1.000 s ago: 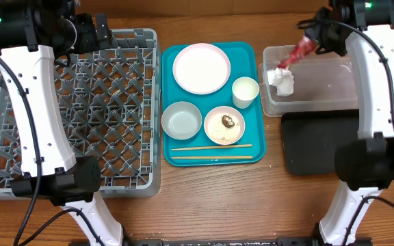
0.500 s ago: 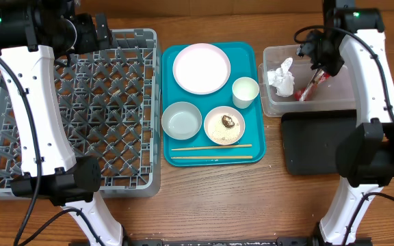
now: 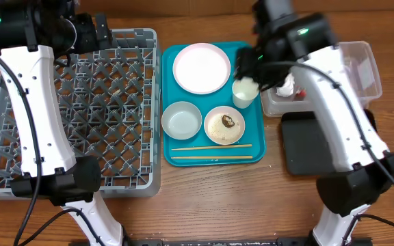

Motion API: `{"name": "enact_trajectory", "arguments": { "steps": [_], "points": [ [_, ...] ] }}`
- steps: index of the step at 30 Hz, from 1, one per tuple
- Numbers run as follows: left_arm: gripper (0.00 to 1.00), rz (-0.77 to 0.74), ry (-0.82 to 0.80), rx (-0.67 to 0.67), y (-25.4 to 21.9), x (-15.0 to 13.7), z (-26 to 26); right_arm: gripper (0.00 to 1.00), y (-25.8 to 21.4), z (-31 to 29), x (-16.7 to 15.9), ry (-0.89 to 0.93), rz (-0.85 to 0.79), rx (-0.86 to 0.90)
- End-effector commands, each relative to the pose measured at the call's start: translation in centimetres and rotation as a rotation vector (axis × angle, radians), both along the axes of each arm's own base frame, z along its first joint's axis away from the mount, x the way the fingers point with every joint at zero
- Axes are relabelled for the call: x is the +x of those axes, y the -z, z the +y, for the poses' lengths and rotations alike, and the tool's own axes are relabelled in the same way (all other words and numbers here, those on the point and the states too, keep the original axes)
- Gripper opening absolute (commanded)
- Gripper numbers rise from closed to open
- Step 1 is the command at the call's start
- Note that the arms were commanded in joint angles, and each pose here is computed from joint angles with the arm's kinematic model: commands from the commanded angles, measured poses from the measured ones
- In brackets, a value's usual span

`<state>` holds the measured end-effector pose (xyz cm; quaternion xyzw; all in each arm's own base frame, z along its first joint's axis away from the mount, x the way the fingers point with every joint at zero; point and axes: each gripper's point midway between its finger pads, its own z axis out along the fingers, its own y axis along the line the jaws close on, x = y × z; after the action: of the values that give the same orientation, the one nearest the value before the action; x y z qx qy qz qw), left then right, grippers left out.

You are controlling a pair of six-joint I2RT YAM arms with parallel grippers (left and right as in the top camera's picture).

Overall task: Sort waste into correct bins and load items into the dishwasher
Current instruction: 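Move the right gripper to the pink rice plate and grasp its rim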

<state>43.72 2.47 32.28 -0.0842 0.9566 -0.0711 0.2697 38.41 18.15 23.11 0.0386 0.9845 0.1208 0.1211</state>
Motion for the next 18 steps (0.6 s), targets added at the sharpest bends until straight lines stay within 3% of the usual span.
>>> {"name": "enact_trajectory", "arguments": {
  "steps": [1, 9, 18],
  "points": [
    [1.0, -0.034, -0.007, 0.003, -1.3, -0.3, -0.1, 0.7, 3.6, 2.1, -1.7, -0.072, 0.058, -0.056],
    [1.0, -0.034, -0.007, 0.003, -1.3, -0.3, -0.1, 0.62, 9.5, 5.8, -4.3, -0.103, 0.125, -0.067],
    [1.0, -0.034, -0.007, 0.003, -1.3, -0.3, -0.1, 0.58, 11.6, 7.6, -4.2, -0.035, 0.073, -0.084]
  ]
}}
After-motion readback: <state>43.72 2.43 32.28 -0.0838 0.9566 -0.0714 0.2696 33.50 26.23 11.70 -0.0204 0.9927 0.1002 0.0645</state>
